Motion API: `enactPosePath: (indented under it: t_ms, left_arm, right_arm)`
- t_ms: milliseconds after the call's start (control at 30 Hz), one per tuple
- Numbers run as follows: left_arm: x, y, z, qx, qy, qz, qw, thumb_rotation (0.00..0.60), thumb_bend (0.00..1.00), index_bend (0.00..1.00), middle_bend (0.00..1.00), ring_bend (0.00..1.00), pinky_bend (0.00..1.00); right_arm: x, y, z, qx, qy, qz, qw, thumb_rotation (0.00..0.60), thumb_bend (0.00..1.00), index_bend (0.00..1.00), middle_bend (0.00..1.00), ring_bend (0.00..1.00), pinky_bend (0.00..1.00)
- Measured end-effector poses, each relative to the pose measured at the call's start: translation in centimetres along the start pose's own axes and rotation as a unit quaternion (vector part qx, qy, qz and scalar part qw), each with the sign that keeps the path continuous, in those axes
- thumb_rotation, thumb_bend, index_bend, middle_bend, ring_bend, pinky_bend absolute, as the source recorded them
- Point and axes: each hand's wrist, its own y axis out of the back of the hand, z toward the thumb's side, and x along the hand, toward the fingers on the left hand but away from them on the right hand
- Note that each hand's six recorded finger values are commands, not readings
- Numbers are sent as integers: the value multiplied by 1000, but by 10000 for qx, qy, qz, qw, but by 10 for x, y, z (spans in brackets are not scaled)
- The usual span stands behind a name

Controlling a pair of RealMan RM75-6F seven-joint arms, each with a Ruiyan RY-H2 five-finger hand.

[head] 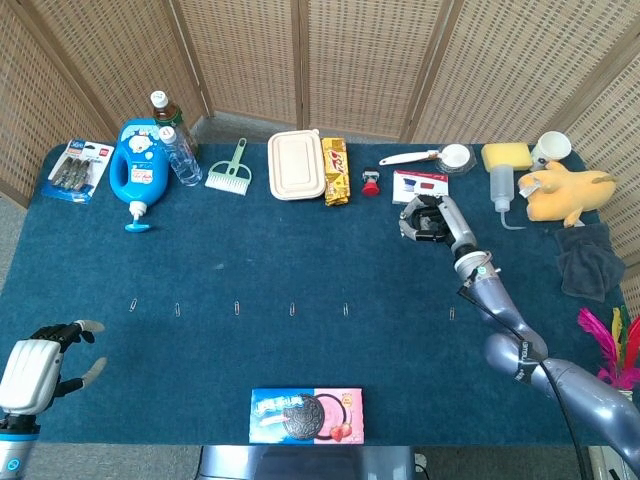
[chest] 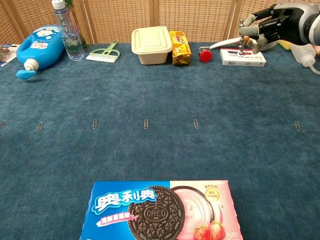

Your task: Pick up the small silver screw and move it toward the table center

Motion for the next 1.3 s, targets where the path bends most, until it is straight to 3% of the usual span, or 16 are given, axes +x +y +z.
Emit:
enactPosePath:
  t_ms: [100,200,367,433,567,733,1067,1300]
  left_arm:
    - [0,0,0,6,-10,-3,10000,600,417,369,499,461,435]
    - [0,0,-1,4,7,4,10000,600,417,368,499,461,435]
    - [0,0,-1,-3,-14,-5,10000,600,417,367,499,461,435]
    - [-1,0,-1,-2,-14,1,10000,600,417,367,499,462,435]
    - [-2,1,-3,4,23,8,10000,600,417,367,499,461,435]
    - [-3,2,-4,15,35,10,10000,600,417,367,499,461,435]
    - [-3,4,-8,62,93,30,9999,600,417,367,484,448,435]
    - [-5,-3,-15,38,222,-186,9996,600,417,348,461,426,425]
  right_arm:
    - [-1,-1,-3,14,-28,1,10000,600,503,520,749,750,569]
    - [-1,-1,-5,43,-84,40,9999,600,504,424,646,681,518]
    - [2,-6,-10,143,-144,237,9995,600,503,81,315,422,386]
    - [3,-6,-9,156,-106,265,9995,600,503,12,229,348,330]
    - [4,0,-6,122,68,148,9998,600,503,0,90,216,248]
    - [14,6,2,-74,436,12,9990,600,503,0,57,180,226]
    - [42,18,7,347,938,-233,9947,600,503,0,66,143,220]
    - [69,22,-3,1392,914,-211,9858,600,503,0,75,130,220]
